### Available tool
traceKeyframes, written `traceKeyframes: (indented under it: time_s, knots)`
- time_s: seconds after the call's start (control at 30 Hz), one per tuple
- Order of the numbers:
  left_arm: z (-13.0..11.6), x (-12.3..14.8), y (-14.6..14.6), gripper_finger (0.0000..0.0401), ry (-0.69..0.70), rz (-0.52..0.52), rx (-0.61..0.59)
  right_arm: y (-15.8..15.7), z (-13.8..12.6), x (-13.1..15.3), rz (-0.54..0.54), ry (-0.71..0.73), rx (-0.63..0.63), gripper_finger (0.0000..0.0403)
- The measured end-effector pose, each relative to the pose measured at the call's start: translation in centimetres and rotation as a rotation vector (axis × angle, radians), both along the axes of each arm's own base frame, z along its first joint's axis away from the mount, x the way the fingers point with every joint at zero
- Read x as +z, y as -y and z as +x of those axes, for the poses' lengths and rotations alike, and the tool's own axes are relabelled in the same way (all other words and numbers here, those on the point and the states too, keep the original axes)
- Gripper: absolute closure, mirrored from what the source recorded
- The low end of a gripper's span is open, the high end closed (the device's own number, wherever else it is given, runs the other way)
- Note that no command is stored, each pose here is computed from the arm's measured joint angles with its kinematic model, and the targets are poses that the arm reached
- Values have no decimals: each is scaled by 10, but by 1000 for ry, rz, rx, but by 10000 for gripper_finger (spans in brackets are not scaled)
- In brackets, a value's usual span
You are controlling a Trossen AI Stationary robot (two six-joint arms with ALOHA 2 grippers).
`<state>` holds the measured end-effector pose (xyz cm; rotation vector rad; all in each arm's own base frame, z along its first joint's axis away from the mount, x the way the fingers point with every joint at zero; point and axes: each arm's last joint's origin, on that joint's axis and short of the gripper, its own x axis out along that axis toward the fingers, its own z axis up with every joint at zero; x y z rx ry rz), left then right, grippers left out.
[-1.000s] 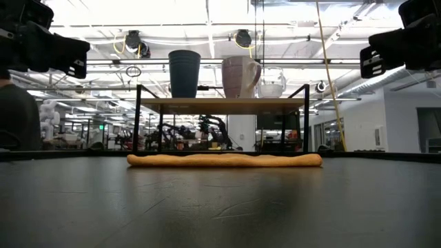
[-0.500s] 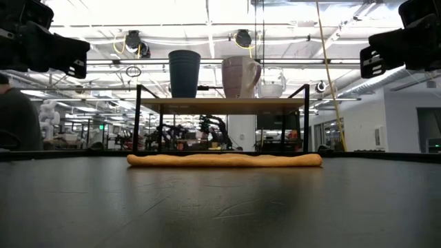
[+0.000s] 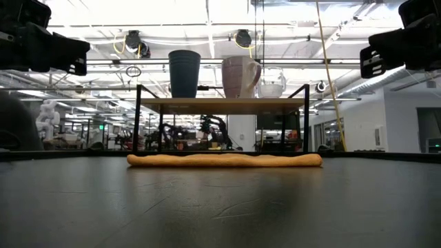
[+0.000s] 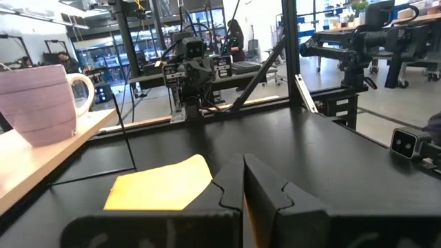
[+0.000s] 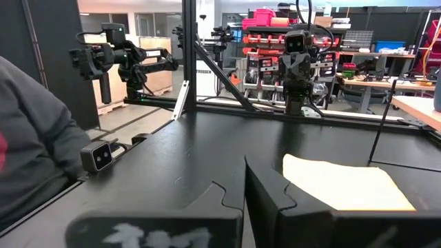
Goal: Stack small to large cups/mugs on shelf
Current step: Return to Home Position
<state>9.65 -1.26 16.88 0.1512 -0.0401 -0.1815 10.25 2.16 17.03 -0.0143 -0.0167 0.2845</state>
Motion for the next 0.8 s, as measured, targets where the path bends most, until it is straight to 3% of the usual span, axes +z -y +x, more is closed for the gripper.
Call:
traceKeyframes:
  time_s: [0.8]
  knots:
    - [0,0,0,389,1,1,0,0,0,0,0,0,0,403]
